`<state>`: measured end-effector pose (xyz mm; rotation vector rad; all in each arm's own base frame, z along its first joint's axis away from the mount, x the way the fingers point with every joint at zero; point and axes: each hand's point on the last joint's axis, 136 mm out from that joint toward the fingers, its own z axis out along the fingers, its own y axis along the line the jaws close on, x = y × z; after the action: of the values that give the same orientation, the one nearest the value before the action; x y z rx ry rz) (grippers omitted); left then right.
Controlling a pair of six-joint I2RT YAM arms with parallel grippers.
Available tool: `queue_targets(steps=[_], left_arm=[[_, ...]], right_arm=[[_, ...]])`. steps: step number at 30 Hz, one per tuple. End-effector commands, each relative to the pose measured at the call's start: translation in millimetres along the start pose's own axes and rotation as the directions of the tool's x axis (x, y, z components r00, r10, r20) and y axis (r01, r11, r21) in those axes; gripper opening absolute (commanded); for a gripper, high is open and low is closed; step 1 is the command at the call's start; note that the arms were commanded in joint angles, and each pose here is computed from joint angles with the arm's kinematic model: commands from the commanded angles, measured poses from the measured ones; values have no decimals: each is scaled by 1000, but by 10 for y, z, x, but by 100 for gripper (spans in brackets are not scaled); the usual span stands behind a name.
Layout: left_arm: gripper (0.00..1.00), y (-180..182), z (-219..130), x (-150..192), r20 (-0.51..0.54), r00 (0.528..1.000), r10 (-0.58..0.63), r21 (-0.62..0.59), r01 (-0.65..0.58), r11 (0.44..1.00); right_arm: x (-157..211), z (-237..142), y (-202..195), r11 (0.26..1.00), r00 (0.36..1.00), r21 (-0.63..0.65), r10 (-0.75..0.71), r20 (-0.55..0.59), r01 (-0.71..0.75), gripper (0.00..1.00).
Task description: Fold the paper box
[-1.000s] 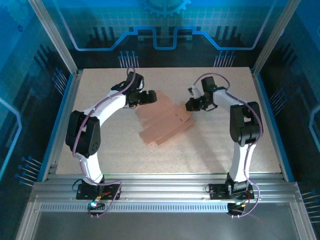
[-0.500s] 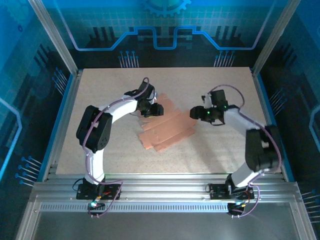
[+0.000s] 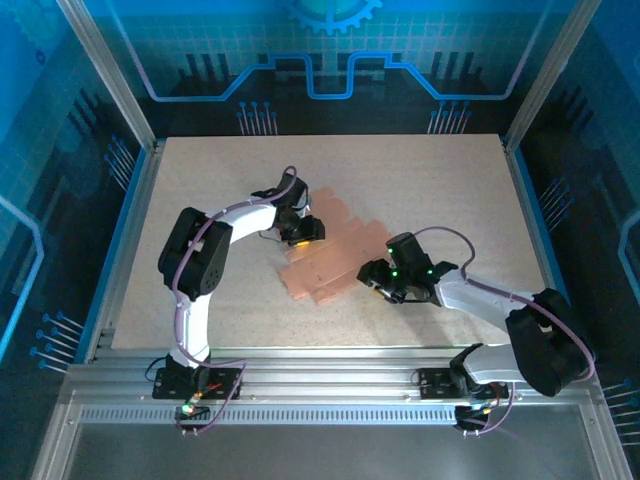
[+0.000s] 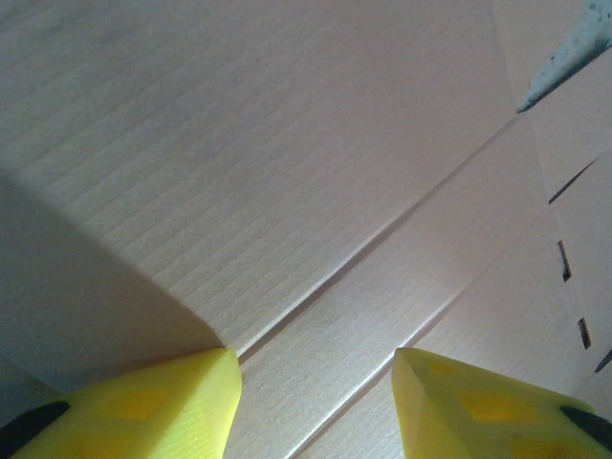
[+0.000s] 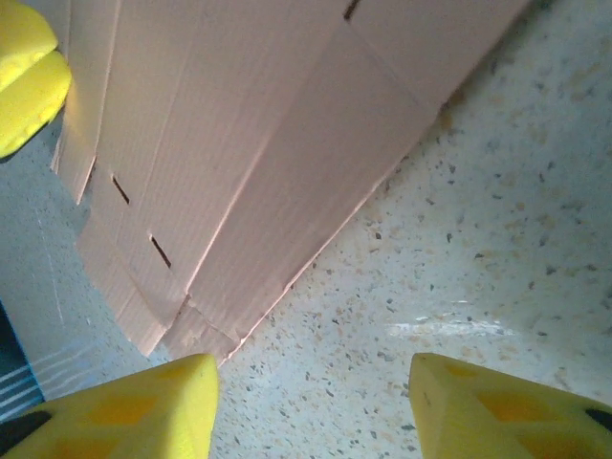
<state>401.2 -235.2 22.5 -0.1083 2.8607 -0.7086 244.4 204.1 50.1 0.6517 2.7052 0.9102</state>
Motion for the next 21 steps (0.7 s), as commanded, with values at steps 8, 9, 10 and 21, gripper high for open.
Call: queue_targets(steps=[8, 9, 10, 21], left_arm=[[49, 313, 174, 576, -137, 977, -165, -53, 159, 986], [49, 330, 176, 610, -139, 974, -177, -53, 171, 984], [50, 350, 174, 639, -139, 973, -186, -58, 179, 982], [49, 391, 195, 811, -120, 974, -191, -85, 182, 980]], right_arm=[[-52, 443, 250, 988, 994, -121, 88, -64, -95, 47], [-65, 452, 267, 988, 995, -122, 84, -62, -91, 43], [-79, 446, 275, 989, 995, -116, 80, -58, -87, 37], [-158, 324, 447, 997, 998, -80, -8, -64, 3, 17]])
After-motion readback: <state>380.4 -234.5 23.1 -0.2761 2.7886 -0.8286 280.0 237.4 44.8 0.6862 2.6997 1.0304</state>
